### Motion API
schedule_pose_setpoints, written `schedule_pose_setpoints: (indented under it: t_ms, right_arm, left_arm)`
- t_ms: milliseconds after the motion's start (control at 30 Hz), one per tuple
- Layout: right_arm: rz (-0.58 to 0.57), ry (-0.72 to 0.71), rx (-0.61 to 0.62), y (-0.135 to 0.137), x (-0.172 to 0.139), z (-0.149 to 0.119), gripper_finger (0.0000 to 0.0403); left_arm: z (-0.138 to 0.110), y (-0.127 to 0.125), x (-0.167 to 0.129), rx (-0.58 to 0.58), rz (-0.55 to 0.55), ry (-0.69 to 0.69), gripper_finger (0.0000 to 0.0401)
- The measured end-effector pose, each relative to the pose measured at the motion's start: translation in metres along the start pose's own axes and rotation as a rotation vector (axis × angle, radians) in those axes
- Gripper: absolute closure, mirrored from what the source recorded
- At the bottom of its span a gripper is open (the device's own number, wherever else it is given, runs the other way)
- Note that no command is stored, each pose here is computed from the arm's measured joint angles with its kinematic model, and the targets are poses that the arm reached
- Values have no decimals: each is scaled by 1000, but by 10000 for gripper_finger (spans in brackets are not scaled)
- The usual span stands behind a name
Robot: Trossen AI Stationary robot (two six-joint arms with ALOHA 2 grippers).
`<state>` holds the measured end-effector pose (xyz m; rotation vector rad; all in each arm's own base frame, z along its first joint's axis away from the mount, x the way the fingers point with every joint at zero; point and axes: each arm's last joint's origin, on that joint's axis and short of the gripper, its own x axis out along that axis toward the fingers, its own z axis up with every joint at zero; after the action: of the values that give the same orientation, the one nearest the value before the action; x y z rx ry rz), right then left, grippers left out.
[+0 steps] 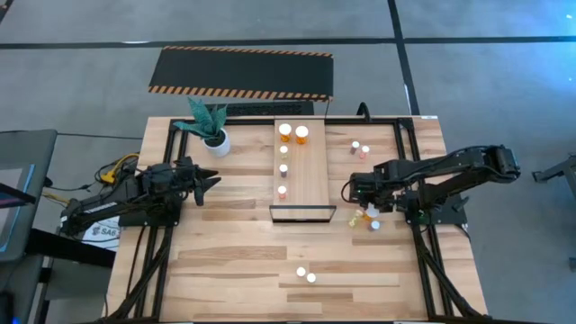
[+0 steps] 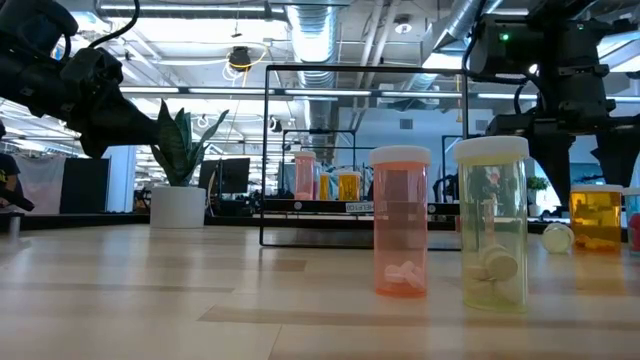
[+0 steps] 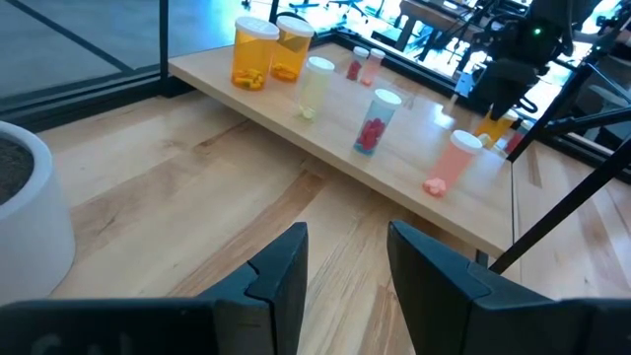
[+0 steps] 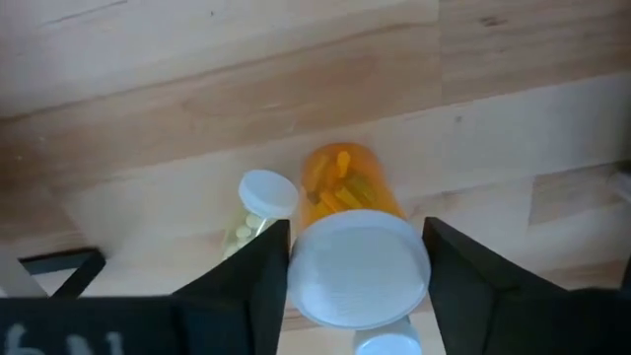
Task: Pick and place medicine bottles onto shelf by color
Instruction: Put the large orange pill bottle on the shelf aligned with the other large orange pill bottles
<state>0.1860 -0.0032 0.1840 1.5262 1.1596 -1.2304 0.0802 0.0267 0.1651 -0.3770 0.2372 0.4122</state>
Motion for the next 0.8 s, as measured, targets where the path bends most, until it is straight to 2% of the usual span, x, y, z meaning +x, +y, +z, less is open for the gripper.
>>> schedule_pose_setpoints:
  t_ms: [233,433,800]
  right_arm:
    - [13,-2,76,2,-1,9,170]
    - [36,-5,130,6,-6,21,182]
    - [79,-70,108,17,-37,41,186]
  left_arm:
    - [0,0,0,0,0,0,273]
    - [0,0,0,0,0,0,273]
    - [0,0,0,0,0,0,273]
